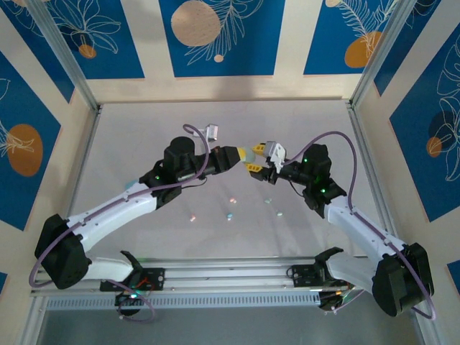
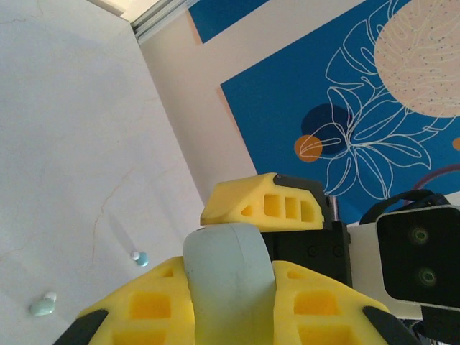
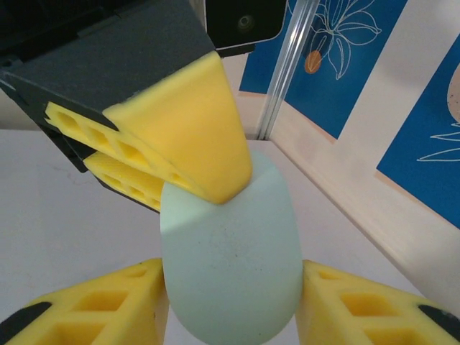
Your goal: Insert wireless bluetooth earbuds into charging case
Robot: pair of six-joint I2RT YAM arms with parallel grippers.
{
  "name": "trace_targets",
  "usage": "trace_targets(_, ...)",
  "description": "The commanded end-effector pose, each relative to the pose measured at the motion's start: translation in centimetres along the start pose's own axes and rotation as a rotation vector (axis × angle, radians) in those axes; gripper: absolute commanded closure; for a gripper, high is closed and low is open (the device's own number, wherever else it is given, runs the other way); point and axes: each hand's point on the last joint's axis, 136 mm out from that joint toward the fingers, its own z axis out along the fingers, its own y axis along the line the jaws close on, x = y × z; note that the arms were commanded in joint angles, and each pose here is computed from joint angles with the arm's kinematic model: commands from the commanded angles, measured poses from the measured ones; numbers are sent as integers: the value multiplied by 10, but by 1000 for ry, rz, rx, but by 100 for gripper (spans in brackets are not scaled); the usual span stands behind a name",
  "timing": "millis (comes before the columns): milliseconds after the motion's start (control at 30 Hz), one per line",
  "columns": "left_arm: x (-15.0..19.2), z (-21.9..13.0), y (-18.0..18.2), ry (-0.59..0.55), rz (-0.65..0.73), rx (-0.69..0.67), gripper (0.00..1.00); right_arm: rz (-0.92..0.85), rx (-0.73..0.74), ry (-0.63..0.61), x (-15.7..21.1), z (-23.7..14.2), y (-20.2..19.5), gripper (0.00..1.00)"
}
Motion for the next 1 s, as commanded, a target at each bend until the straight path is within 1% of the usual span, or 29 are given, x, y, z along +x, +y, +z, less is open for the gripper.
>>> trace_targets(0,-12,-3,-25,-17,17,81,97,12,-25,-36,-12,-3,0,53)
trace_targets(100,-11,-3,-28,-9,17,90,98,15,-35,-42,-14,-3,1,52)
trace_targets(233,-11,-2,-31,-1,23,104,98,25,-47,-50,-18,-4,1,56)
trace_targets(333,-10,-2,-34,3,25,117,97,38,-56,-47,-19,-5,1,62)
trace_targets(367,-11,-2,-35,1,31,123,96,44,-62,-48,-19,-5,1,64)
trace_targets(400,-11,-2,-35,0,37,125,94,52,-69,-51,-21,-6,2,66)
trace_targets(433,-11,-3,-36,-2,50,129,88,65,-85,-53,-23,-7,3,67)
trace_targets(467,-11,-3,-37,-3,67,133,79,82,-107,-51,-26,-8,4,67)
trace_targets(533,-11,-5,-39,-4,116,139,68,114,-158,-44,-32,-9,9,69)
trace_targets(600,-8,-7,-42,4,198,147,53,155,-225,-33,-36,-10,15,69)
trace_targets(633,-7,-9,-43,10,260,144,48,178,-262,-27,-40,-11,17,69)
trace_targets(667,-4,-12,-42,19,334,138,44,202,-303,-22,-43,-12,21,69)
trace_targets(767,3,-20,-41,44,568,126,36,266,-413,-14,-53,-15,30,69)
trace_targets(867,19,-26,-39,96,802,165,35,305,-495,-14,-63,-18,36,69)
trace_targets(933,28,-29,-41,117,924,211,36,310,-527,-16,-68,-19,39,69)
trace_targets(967,28,-30,-40,112,967,211,38,306,-537,-17,-69,-19,40,69)
